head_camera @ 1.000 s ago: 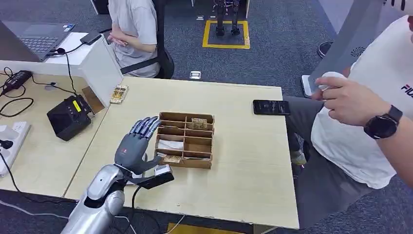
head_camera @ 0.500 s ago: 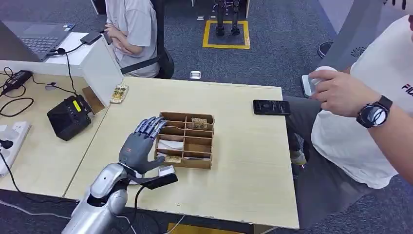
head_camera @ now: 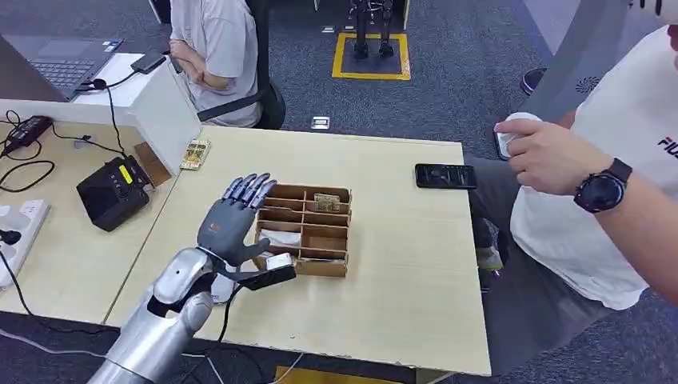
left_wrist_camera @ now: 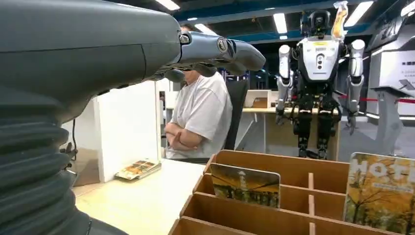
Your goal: Pass the card to the sensor for recognition and then transmit it.
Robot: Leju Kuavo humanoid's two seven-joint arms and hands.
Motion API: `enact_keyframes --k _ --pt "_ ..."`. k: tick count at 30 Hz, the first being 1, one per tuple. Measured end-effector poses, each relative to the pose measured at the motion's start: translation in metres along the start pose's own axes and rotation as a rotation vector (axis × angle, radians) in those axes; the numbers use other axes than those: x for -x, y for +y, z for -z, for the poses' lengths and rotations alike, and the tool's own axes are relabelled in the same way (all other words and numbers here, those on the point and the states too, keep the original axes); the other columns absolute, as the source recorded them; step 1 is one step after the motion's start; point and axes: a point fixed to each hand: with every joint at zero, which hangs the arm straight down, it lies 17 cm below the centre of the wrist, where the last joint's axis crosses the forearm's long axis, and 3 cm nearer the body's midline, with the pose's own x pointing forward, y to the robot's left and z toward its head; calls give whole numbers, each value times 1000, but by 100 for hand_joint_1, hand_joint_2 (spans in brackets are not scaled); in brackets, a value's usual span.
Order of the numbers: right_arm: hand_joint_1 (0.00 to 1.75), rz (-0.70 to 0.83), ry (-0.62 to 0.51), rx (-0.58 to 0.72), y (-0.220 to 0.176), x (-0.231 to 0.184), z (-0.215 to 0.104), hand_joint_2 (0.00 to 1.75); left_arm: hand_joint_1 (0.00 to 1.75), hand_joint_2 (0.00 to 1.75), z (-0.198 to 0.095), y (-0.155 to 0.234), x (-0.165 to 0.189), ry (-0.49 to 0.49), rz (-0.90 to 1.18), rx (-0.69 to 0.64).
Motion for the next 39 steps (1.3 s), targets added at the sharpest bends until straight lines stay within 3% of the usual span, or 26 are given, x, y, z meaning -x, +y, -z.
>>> enact_keyframes --k 30,39 --pt "0 -3 1 -1 0 1 0 175 0 175 -16 -22 27 -8 -69 126" --pt "0 -7 -1 -1 1 0 0 175 0 175 -17 -27 17 -37 -90 148"
